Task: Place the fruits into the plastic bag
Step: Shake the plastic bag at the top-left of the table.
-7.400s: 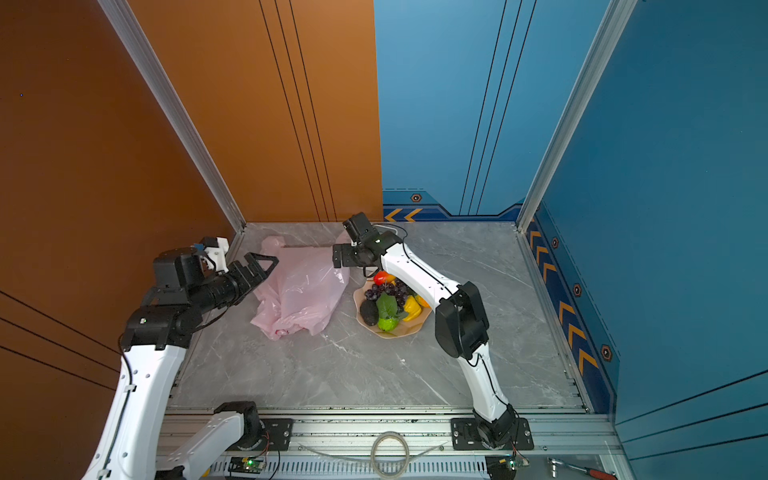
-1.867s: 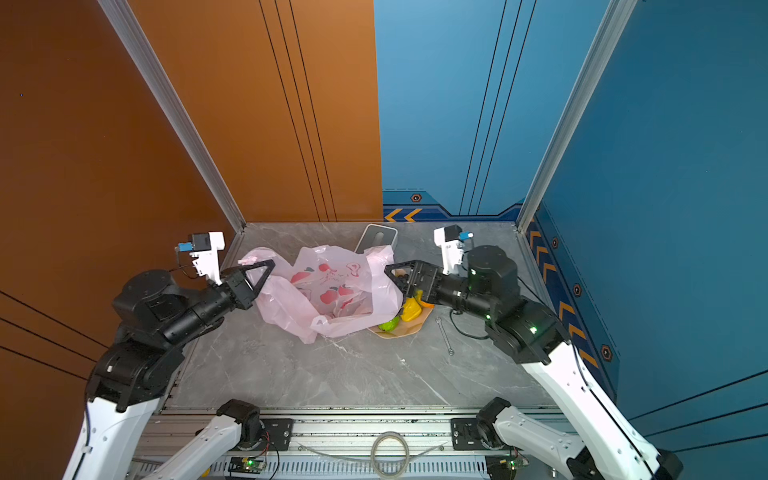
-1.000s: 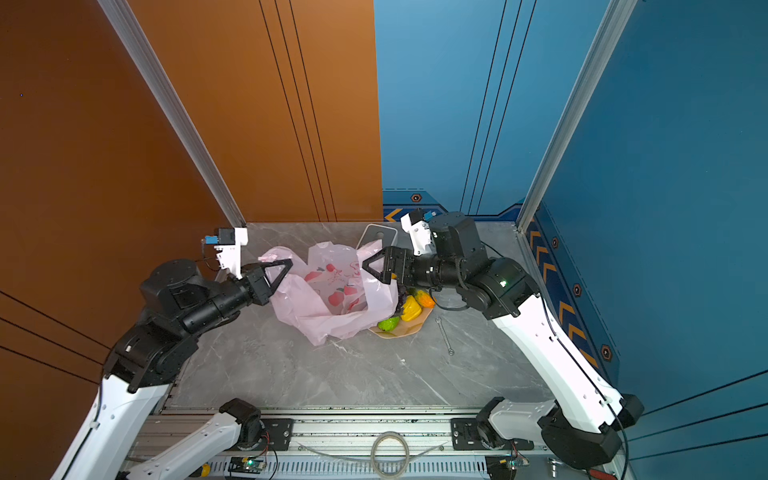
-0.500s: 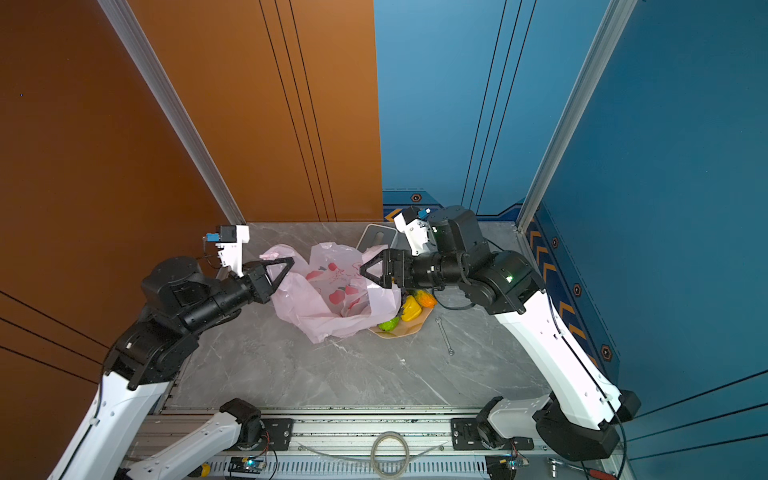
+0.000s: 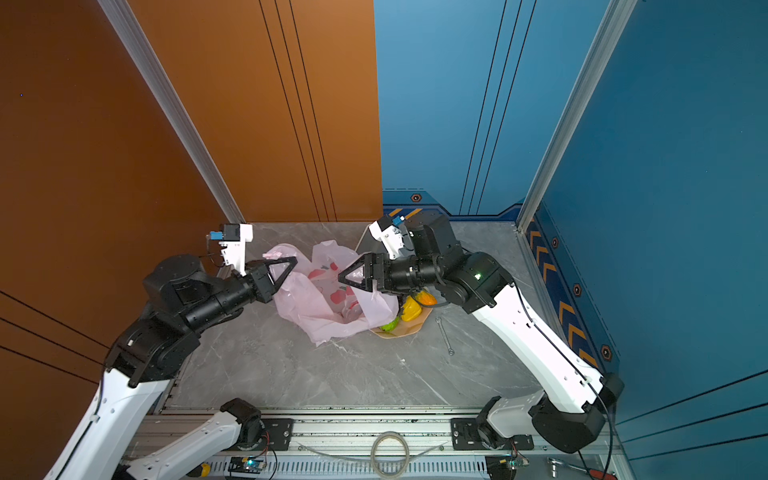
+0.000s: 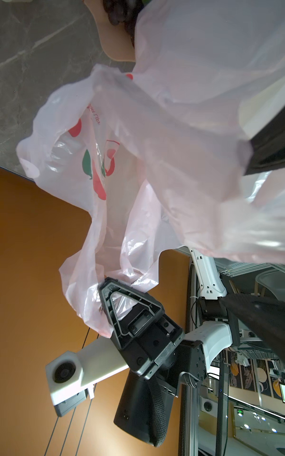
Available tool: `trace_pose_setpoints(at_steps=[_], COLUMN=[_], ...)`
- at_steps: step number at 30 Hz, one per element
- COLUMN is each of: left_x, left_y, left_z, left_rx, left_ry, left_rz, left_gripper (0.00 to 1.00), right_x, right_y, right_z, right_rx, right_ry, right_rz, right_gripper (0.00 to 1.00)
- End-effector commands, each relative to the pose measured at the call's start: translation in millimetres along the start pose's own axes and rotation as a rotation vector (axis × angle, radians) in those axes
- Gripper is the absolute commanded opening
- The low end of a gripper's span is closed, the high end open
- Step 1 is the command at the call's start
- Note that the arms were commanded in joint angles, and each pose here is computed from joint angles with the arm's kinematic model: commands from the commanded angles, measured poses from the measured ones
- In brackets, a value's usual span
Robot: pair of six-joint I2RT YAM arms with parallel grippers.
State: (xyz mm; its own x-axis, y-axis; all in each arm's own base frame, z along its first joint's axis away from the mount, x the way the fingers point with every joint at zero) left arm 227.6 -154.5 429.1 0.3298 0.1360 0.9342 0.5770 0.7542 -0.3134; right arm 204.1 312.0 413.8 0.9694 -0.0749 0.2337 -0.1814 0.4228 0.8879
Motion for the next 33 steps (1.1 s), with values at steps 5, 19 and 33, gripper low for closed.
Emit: trace_pose_setpoints(at_steps=[5, 19, 33], left_x=[17, 25, 8], left_y=[-11, 27, 84], left_z=[6, 53, 48], left_rx=[-0.029, 0.293, 0.624], left_ry=[-0.050, -0.054, 0.184], left_rz=[-0.040, -0.073, -0.069], left_gripper=[0.00, 0.00, 0.00], right_x=[12, 61, 120], right_y=[2, 23, 5], right_z=[-17, 43, -8], right_rx=[0.048, 0.114, 0.029], right_ry=[0.006, -0.344, -0.356], right_rz=[-0.006, 0.150, 0.108], right_gripper=[0.61, 0.00, 0.00])
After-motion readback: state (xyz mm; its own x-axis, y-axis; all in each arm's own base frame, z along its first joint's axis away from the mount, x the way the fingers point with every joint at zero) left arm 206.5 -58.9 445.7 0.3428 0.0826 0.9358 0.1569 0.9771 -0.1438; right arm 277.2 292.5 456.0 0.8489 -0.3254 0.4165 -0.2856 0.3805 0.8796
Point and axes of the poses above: each gripper's point midway between its finger pads, its own z axis back along the fingers, its own y axis along the line the jaws close on, x = y × z, the point moved 1 cm from there along z, back along the fingers, and after that the axes turned 15 degrees about -z, right-handed, at the moved point
